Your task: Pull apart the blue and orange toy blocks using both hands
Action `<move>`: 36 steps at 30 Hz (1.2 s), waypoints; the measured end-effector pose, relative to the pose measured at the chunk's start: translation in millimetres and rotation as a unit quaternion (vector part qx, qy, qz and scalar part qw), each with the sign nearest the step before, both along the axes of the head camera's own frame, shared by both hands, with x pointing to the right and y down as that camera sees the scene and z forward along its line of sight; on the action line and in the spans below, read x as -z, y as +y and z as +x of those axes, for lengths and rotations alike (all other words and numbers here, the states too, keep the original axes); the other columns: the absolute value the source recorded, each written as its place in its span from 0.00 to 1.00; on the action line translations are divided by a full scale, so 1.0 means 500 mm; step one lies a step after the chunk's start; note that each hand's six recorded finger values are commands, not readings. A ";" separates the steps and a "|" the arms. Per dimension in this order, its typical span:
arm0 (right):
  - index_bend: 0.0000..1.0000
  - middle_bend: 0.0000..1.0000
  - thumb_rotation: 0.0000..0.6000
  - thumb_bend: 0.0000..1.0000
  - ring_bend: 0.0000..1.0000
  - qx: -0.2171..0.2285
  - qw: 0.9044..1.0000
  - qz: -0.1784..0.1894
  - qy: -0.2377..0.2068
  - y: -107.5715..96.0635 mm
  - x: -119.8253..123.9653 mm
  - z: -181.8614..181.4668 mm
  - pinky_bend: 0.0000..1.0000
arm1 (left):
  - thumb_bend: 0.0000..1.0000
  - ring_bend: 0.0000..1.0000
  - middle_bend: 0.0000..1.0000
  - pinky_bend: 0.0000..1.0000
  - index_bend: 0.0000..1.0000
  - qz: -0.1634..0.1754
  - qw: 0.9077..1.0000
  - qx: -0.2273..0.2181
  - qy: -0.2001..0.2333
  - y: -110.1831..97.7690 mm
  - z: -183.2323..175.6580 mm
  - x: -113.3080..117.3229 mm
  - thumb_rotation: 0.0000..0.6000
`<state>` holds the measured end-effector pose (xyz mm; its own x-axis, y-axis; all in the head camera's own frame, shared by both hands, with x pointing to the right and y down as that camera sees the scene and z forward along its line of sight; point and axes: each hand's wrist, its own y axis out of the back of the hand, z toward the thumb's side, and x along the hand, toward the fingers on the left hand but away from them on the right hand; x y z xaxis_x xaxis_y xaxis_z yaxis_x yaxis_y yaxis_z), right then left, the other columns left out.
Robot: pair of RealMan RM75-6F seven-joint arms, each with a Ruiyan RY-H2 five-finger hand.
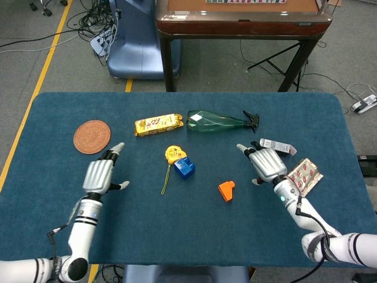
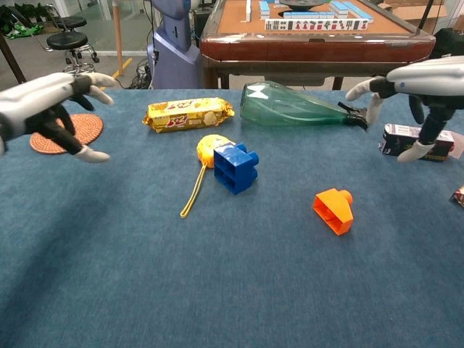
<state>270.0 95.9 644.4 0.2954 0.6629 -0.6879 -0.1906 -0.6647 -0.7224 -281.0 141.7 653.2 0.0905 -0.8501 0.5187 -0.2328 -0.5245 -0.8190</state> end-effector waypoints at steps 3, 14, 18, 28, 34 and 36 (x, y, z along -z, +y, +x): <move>0.18 0.28 1.00 0.00 0.31 -0.019 1.000 0.009 -0.009 0.015 0.012 0.048 0.41 | 0.00 0.02 0.01 0.16 0.09 0.010 0.999 -0.010 -0.041 0.014 -0.080 0.019 1.00; 0.21 0.29 1.00 0.00 0.30 -0.056 0.997 0.060 -0.004 0.060 0.067 0.178 0.40 | 0.00 0.01 0.00 0.13 0.10 0.078 0.989 -0.002 -0.123 0.104 -0.300 0.122 1.00; 0.22 0.30 1.00 0.00 0.30 -0.072 0.995 0.073 -0.002 0.078 0.082 0.209 0.40 | 0.00 0.01 0.00 0.13 0.10 0.087 0.985 -0.002 -0.150 0.139 -0.339 0.154 1.00; 0.23 0.30 1.00 0.00 0.30 -0.105 0.989 0.106 0.003 0.110 0.136 0.275 0.40 | 0.00 0.01 0.01 0.13 0.11 0.074 0.982 -0.016 -0.175 0.193 -0.370 0.190 1.00; 0.24 0.30 1.00 0.00 0.30 -0.107 0.988 0.111 0.015 0.120 0.152 0.287 0.40 | 0.00 0.02 0.01 0.13 0.11 0.065 0.982 -0.020 -0.174 0.197 -0.369 0.187 1.00; 0.24 0.30 1.00 0.00 0.30 -0.109 0.988 0.111 0.016 0.123 0.153 0.289 0.40 | 0.00 0.02 0.01 0.13 0.11 0.068 0.982 -0.020 -0.173 0.194 -0.367 0.188 1.00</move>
<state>414.3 157.3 568.0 0.1099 0.8435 -0.5258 -0.0854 -0.5191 -0.8505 -464.6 238.7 559.2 -0.0364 -0.9129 0.4065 0.0905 -0.4081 -0.9084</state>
